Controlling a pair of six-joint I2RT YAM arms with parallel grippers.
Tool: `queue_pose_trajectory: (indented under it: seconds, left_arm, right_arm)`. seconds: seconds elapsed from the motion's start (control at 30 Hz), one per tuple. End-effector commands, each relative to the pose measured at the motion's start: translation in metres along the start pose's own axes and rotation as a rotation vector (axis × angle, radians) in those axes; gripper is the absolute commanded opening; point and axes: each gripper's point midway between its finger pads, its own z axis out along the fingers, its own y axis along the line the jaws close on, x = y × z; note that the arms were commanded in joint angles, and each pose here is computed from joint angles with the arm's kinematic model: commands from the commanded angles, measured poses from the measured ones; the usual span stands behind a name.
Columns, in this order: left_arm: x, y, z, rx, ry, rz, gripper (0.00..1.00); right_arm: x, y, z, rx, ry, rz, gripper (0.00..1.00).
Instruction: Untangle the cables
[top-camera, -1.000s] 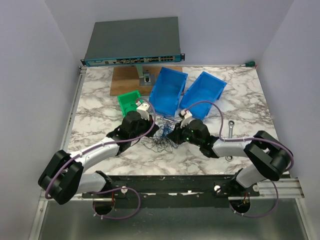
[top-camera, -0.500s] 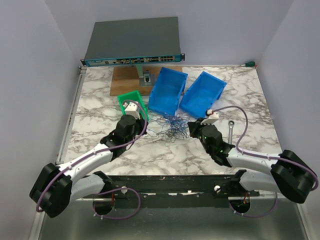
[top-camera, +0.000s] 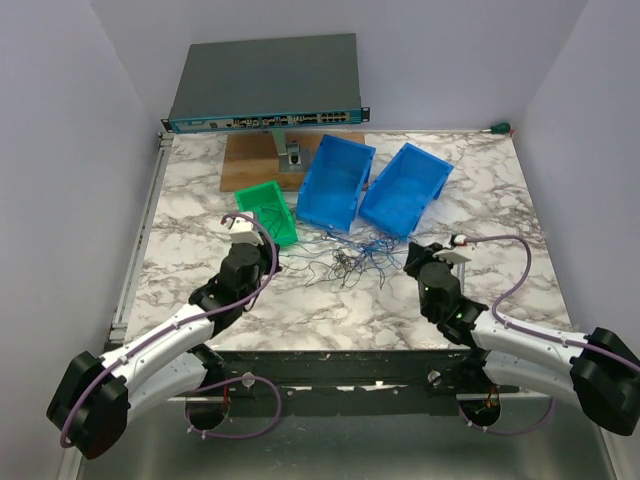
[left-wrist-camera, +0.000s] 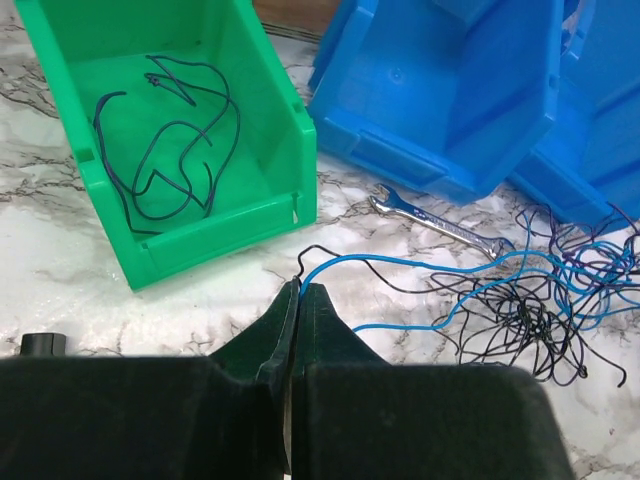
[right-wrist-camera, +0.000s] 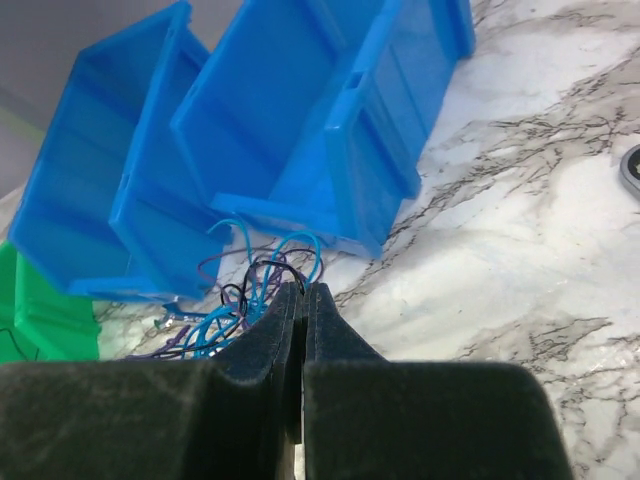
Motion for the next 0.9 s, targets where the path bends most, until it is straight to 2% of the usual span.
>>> queue_pose_trajectory:
  seconds: [0.0,0.17,0.3,0.5,0.77,0.87]
  left_arm:
    - [-0.014,0.011,-0.002,-0.065,-0.065,-0.025,0.00]
    - [-0.022,0.026,-0.010,-0.135,-0.117,-0.058,0.00]
    - [-0.027,0.046,-0.020,-0.207,-0.197,-0.131,0.00]
    - [-0.031,0.056,-0.029,-0.219,-0.268,-0.182,0.00]
    - [-0.029,0.053,-0.025,-0.214,-0.239,-0.133,0.00]
    - [-0.029,0.033,-0.022,-0.109,-0.204,-0.065,0.00]
  right_arm:
    - [-0.006,-0.019,0.001,0.105,-0.054,0.005,0.01]
    - [-0.010,-0.027,-0.001,0.145,-0.073,0.011,0.01]
    - [-0.024,-0.047,-0.006,0.241,-0.147,0.045,0.01]
    - [-0.033,-0.064,-0.015,0.283,-0.197,0.100,0.01]
    - [-0.030,-0.057,-0.012,0.263,-0.171,0.089,0.01]
    - [-0.026,-0.049,-0.010,0.240,-0.136,0.053,0.01]
